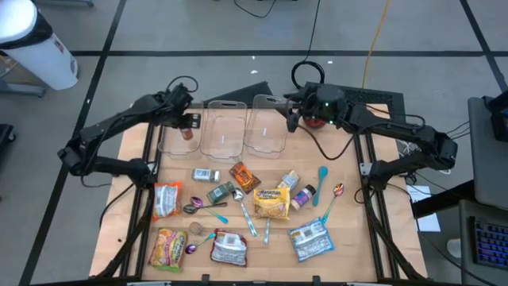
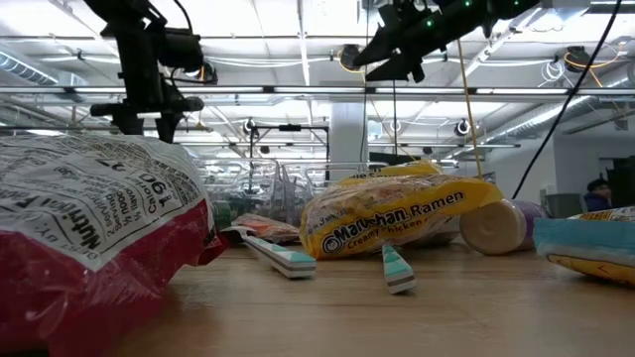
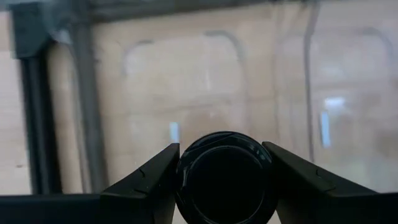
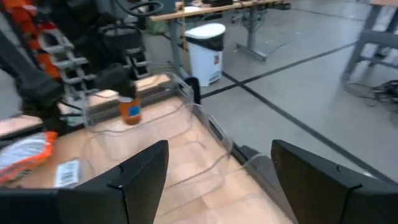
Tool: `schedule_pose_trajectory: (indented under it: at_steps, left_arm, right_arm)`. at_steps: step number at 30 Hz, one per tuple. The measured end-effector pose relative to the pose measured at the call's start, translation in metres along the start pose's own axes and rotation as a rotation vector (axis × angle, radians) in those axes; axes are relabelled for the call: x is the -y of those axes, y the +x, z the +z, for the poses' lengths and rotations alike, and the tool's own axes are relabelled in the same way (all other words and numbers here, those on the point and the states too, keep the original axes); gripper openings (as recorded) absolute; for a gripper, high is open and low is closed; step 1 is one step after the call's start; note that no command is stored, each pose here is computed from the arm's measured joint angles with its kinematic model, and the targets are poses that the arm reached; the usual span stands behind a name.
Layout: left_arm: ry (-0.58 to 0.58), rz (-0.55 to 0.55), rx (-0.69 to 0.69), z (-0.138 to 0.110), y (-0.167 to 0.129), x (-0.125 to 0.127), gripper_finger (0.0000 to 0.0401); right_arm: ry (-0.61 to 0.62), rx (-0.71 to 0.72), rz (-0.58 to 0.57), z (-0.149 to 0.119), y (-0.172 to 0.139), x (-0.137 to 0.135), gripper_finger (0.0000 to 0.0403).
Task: Pick & Place Food Item
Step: Put the orange spice bottle into the left transparent bin
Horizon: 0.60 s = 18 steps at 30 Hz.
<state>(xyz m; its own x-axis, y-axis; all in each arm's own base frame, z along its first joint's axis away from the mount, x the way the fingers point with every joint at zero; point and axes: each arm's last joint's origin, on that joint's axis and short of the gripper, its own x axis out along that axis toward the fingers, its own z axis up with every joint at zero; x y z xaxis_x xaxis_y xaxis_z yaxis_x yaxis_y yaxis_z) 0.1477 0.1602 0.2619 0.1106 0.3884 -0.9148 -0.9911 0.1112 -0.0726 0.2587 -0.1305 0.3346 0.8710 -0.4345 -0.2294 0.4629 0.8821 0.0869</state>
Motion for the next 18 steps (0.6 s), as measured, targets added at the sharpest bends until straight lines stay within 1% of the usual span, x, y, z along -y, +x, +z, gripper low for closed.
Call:
schedule_pose_trajectory:
  at_steps: [3,6,12,16,18]
  left_arm:
    - [-0.053,0.023,0.037,0.006,0.001,-0.005,0.0207]
    - [-0.106,0.024,0.073,0.014,0.003,-0.011,0.0207]
    - [-0.199,0.022,0.139,0.031,0.010,-0.021,0.0207]
    - [-0.212,0.057,0.142,0.039,0.017,-0.029,0.0207]
    - [-0.198,0.075,0.126,0.041,0.023,-0.031,0.0207]
  right_arm:
    - [0.034,-0.001,0.033,0.001,0.000,0.005,0.0279]
    - [0.048,-0.002,0.053,0.001,0.000,0.008,0.0279]
    - [0.037,0.002,0.062,0.002,0.000,0.010,0.0279]
    - [0.025,0.004,0.055,0.002,0.000,0.011,0.0279]
    - [0.038,0.005,0.047,0.002,-0.001,0.013,0.0279]
